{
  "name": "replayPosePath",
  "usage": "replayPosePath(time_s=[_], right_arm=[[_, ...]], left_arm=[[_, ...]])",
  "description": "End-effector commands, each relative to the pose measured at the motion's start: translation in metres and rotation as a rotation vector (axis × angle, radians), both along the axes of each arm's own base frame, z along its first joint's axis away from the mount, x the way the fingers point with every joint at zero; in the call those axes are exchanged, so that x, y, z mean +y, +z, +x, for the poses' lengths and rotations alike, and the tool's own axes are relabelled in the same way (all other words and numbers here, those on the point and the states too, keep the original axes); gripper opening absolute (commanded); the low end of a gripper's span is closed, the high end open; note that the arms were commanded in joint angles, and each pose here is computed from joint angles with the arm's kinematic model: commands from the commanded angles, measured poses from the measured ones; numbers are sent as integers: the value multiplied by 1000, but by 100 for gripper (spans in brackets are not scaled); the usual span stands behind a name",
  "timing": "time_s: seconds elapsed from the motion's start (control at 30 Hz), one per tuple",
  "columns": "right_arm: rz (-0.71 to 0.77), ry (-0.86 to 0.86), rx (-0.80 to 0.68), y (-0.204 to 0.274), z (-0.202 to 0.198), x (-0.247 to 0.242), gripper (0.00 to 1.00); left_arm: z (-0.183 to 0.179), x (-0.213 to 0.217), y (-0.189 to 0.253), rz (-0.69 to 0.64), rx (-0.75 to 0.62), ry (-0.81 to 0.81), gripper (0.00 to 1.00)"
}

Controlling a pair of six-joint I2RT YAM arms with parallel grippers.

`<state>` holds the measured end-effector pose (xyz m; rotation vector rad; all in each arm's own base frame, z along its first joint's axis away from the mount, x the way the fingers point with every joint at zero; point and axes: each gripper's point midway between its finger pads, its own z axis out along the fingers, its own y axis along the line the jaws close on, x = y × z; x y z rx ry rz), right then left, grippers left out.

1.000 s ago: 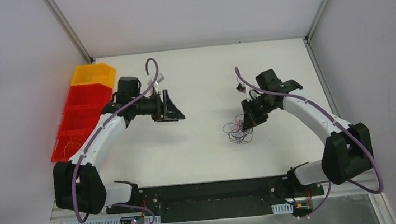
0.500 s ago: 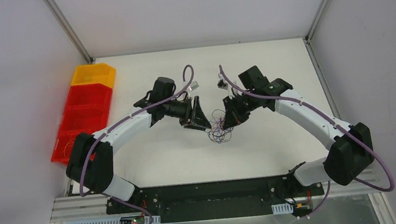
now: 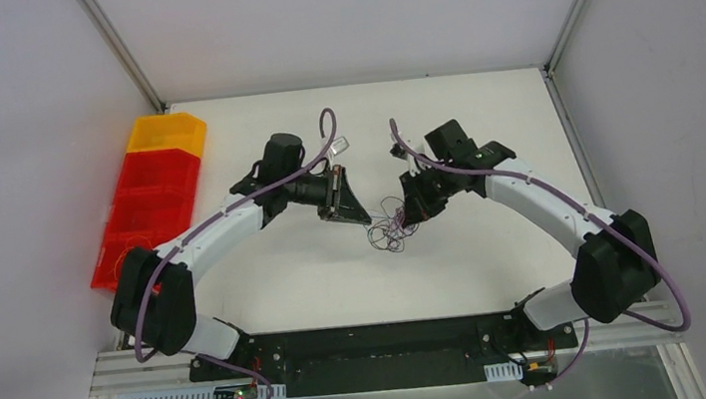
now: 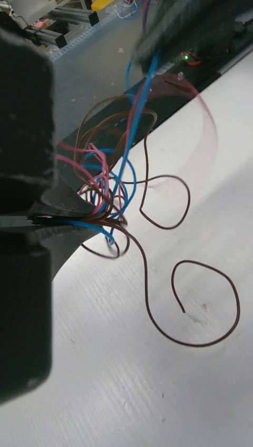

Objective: Untangle the cables

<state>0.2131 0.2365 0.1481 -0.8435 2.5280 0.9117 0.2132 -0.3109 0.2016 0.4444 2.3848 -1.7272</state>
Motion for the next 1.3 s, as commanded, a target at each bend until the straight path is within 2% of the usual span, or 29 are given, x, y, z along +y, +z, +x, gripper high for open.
replayPosePath(time_s=[0.0, 0.13, 0.27, 0.37, 0.43, 0.47, 0.53, 0.57, 0.6, 0.67, 0.83, 0.97, 1.17, 1.27], right_arm=[[-232, -96, 37, -52, 15, -56, 2], [-285, -140, 53, -69, 25, -74, 3], [-307, -166, 90, -80, 30, -89, 3], [-254, -161, 131, -76, 25, -89, 1], [-151, -123, 141, -60, 17, -77, 0], [-88, -109, 138, -48, 14, -68, 0], [44, -87, 137, -20, 9, -49, 0], [97, -75, 132, -6, 6, -40, 0], [129, -59, 127, 6, 2, -31, 0], [157, -14, 106, 23, -5, -17, 0], [117, 64, 138, 32, -26, 4, 0], [101, 52, 182, 27, -27, 10, 0], [114, 50, 210, 28, -26, 17, 0], [121, 49, 216, 29, -25, 19, 0]], left_arm=[[-14, 17, 61, -128, -113, -27, 0], [-18, 21, 96, -178, -170, -26, 0], [-6, 31, 134, -229, -225, 22, 0], [2, 39, 145, -237, -258, 57, 0], [8, 43, 132, -173, -279, 88, 0], [12, 46, 118, -115, -312, 103, 8], [17, 50, 93, -39, -303, 133, 47], [17, 49, 81, -13, -304, 130, 60], [14, 44, 71, 9, -305, 109, 68], [7, 33, 53, 60, -299, 56, 73], [3, -1, 41, 94, -308, -31, 70], [-9, -21, 42, 73, -321, -116, 60], [-25, -29, 22, 94, -283, -172, 52], [-31, -30, 17, 90, -262, -190, 45]])
